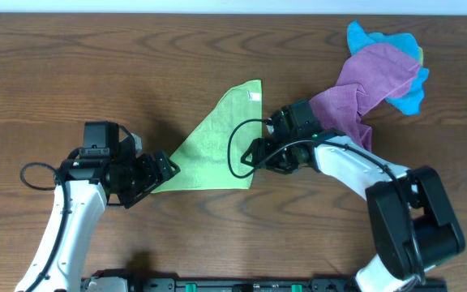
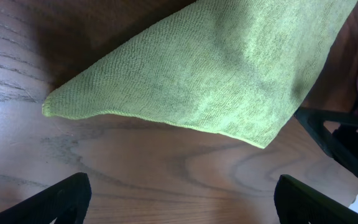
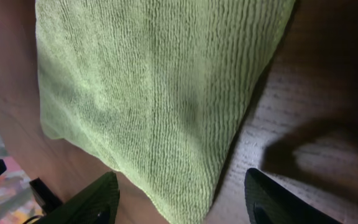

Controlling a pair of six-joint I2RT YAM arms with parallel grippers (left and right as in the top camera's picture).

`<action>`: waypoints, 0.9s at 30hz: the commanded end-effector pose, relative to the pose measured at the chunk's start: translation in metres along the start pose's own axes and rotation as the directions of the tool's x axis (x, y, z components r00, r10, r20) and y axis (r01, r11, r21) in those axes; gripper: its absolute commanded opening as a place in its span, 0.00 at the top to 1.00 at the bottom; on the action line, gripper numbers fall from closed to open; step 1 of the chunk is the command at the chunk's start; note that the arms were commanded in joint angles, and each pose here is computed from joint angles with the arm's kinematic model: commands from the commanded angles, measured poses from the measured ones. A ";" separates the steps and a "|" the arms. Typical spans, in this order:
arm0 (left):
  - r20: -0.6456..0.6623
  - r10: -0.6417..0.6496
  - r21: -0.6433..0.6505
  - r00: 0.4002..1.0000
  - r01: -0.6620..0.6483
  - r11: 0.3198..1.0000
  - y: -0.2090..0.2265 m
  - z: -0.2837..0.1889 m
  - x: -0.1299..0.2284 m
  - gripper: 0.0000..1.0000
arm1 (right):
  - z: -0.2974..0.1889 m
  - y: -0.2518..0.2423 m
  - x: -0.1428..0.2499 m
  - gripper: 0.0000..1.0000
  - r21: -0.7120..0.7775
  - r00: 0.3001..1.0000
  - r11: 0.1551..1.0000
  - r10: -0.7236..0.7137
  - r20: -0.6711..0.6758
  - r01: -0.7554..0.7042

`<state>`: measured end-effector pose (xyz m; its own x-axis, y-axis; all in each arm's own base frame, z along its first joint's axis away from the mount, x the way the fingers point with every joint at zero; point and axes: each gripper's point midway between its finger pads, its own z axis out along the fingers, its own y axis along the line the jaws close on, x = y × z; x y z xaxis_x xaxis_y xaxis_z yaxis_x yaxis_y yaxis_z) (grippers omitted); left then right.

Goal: Fold the cloth
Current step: 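Reach the left gripper to the green cloth's left corner and grasp it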

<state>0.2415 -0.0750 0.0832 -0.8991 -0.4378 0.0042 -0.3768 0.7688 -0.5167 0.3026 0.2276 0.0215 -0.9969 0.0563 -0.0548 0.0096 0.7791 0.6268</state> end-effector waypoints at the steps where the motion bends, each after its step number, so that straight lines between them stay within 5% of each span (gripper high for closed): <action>1: -0.002 -0.015 -0.011 1.000 0.015 1.000 0.003 0.002 0.000 0.05 | 0.015 -0.014 0.009 0.38 0.036 0.998 0.998 0.060 -0.037 -0.059; 6: -0.005 -0.015 -0.005 1.000 0.015 1.000 0.002 0.002 0.001 0.05 | 0.022 -0.017 0.011 0.51 0.043 0.996 0.997 0.067 -0.050 -0.065; 9: -0.005 -0.014 -0.005 1.000 0.014 1.000 0.002 0.002 0.001 0.05 | 0.023 -0.009 0.006 0.82 0.010 0.999 0.999 0.041 -0.033 -0.041; 12: -0.003 -0.013 -0.004 1.000 0.013 1.000 0.001 0.002 0.000 0.05 | 0.024 -0.001 0.001 0.99 -0.025 1.000 1.000 0.017 -0.019 -0.017; 27: 0.030 0.007 0.009 1.000 -0.007 1.000 -0.002 0.002 -0.008 0.05 | -0.056 0.074 0.002 0.98 -0.169 0.987 0.977 -0.113 0.110 0.131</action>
<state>0.2510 -0.0748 0.0857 -0.8982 -0.4382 -0.0353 -0.3544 0.7693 -0.5315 0.3046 0.2459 0.0867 -0.9841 0.0559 -0.1683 -0.0838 0.6897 0.7192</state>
